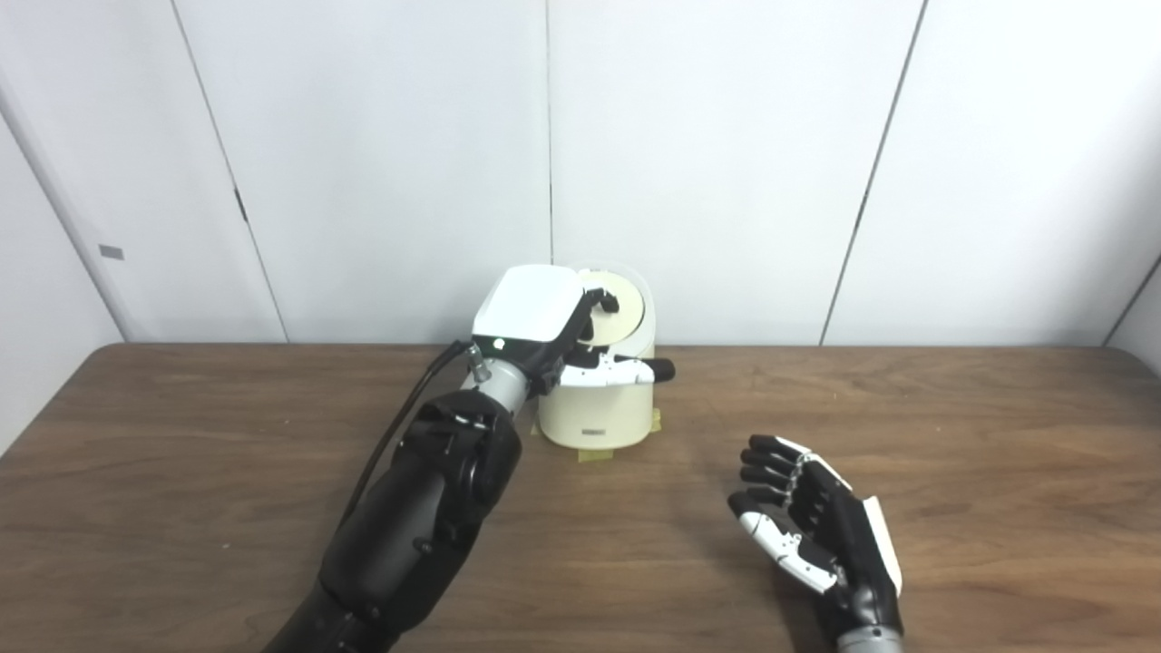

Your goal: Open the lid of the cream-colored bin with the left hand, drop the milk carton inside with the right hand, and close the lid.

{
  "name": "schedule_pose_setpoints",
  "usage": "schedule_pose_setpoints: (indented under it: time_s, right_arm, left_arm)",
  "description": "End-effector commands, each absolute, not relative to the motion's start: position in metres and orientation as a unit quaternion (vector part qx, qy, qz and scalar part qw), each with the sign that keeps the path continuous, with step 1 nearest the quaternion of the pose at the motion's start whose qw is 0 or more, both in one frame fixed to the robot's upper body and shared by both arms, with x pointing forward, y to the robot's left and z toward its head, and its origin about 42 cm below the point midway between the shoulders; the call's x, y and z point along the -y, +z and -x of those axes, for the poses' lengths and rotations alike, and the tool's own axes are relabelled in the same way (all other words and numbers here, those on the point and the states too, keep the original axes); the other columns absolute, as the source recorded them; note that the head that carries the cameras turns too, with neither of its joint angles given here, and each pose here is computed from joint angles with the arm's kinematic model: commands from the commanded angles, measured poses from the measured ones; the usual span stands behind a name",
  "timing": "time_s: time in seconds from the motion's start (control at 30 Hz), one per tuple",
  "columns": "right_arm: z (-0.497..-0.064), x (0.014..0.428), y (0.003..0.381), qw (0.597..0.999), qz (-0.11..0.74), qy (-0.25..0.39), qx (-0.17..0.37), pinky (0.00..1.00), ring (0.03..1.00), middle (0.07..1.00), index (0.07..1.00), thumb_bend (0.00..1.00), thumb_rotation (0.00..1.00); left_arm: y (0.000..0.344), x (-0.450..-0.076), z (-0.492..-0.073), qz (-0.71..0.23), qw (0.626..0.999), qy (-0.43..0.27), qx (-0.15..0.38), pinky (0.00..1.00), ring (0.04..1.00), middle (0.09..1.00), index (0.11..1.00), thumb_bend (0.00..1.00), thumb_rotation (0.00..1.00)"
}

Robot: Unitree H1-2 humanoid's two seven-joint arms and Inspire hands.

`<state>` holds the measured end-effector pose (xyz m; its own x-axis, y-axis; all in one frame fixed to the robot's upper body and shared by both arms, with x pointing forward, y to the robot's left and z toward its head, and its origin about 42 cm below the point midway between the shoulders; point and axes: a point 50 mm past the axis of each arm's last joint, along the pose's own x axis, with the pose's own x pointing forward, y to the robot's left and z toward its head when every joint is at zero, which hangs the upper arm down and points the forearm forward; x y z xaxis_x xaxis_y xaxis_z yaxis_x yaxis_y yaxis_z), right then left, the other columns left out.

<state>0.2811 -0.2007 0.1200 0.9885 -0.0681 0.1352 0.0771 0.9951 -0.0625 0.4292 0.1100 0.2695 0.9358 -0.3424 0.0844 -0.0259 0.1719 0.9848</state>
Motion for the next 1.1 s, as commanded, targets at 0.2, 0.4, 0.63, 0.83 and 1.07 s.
schedule_pose_setpoints:
  time_s: [0.2,0.4,0.63,0.83,1.07]
  right_arm:
    - [-0.28,0.198,0.129,0.996,0.047,-0.028,0.066,0.63,0.689,0.697,0.687,0.28,0.21]
    - [-0.279,0.195,0.13,0.997,0.054,-0.017,0.052,0.63,0.692,0.704,0.689,0.29,0.23]
    - [-0.279,0.194,0.132,0.998,0.064,-0.003,0.029,0.66,0.723,0.734,0.724,0.29,0.27]
    - [-0.28,0.193,0.134,0.997,0.069,0.004,0.023,0.67,0.725,0.739,0.729,0.29,0.25]
    - [-0.281,0.194,0.134,0.997,0.074,0.007,0.022,0.66,0.718,0.735,0.729,0.28,0.22]
  left_arm:
    - [0.256,-0.117,-0.433,-0.64,0.747,-0.13,0.127,0.88,0.685,0.664,0.75,0.82,0.95]
    - [0.256,-0.113,-0.433,-0.658,0.73,-0.137,0.128,0.87,0.746,0.735,0.751,0.82,0.96]
    - [0.253,-0.104,-0.432,-0.681,0.704,-0.156,0.131,0.88,0.797,0.772,0.77,0.84,0.93]
    - [0.244,-0.099,-0.431,-0.686,0.693,-0.169,0.146,0.89,0.784,0.772,0.758,0.84,0.93]
    - [0.243,-0.101,-0.432,-0.682,0.696,-0.171,0.142,0.88,0.767,0.751,0.749,0.85,0.93]
